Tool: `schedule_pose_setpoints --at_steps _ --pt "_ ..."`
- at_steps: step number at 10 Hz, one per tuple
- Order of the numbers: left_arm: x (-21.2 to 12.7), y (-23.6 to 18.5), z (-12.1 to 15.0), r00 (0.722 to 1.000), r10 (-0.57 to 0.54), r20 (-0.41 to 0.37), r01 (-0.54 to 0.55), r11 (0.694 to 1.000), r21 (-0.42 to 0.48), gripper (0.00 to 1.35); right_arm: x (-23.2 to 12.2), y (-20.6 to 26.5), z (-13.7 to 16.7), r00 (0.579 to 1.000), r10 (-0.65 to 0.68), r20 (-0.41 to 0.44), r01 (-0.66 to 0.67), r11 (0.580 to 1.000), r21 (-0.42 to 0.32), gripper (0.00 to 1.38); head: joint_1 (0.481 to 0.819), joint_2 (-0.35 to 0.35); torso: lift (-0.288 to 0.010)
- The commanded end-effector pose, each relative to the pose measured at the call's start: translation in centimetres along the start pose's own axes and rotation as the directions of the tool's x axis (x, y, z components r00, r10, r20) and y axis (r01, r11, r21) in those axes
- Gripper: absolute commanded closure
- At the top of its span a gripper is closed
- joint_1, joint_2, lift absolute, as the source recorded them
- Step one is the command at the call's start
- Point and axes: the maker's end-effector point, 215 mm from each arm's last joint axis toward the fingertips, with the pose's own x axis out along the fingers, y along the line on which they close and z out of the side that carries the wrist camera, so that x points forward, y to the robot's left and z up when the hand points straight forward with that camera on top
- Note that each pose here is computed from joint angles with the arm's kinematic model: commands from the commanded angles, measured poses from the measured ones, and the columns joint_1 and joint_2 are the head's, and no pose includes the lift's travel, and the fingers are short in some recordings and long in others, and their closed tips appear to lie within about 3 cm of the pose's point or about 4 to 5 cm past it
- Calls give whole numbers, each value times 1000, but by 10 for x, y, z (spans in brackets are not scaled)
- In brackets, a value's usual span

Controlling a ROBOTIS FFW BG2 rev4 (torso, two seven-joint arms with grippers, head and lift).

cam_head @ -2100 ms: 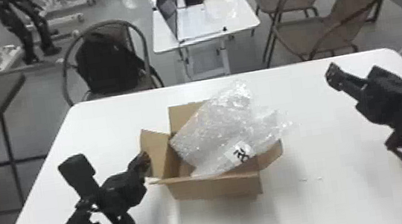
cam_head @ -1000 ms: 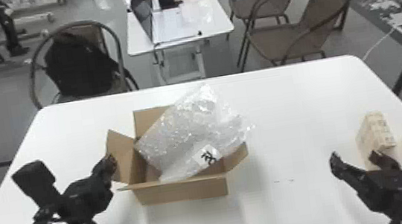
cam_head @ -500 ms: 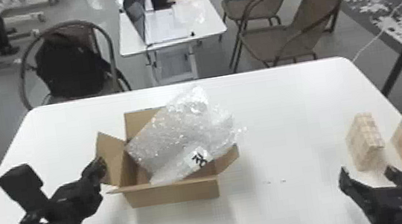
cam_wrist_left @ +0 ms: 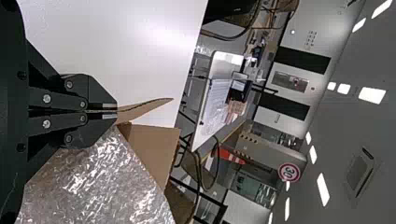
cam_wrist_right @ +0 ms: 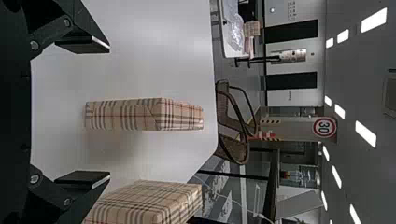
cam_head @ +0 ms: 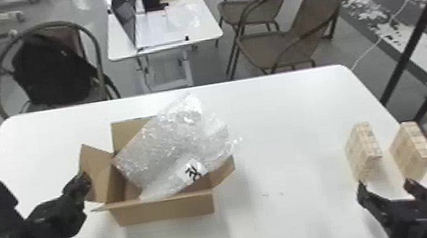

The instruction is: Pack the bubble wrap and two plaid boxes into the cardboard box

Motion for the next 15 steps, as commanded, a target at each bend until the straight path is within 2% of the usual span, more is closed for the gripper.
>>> schedule_pose_setpoints --at_steps 1,8,11,12,13,15 --pt "0 -1 0 1000 0 0 0 1000 -3 1191 8 -9 3 1000 -1 7 1 1000 -1 318 695 -34 -90" --pt "0 -1 1 1000 -6 5 6 1000 -1 1191 53 -20 23 999 27 42 -24 998 -57 317 695 -57 -90" --pt "-1 1 2 1000 -6 6 6 1000 4 1191 64 -22 10 999 33 15 -32 998 -58 320 695 -62 -90" --pt "-1 0 1 1000 -8 5 8 1000 5 1191 68 -19 8 999 49 15 -48 997 -64 414 695 -62 -90" --pt "-2 1 1 1000 -7 3 7 1000 6 1191 78 -10 6 995 101 18 -99 993 -59 664 695 -59 -90" --pt "0 -2 2 1000 -14 6 14 1000 11 1191 86 6 4 988 157 1 -157 986 -51 868 695 -44 -90"
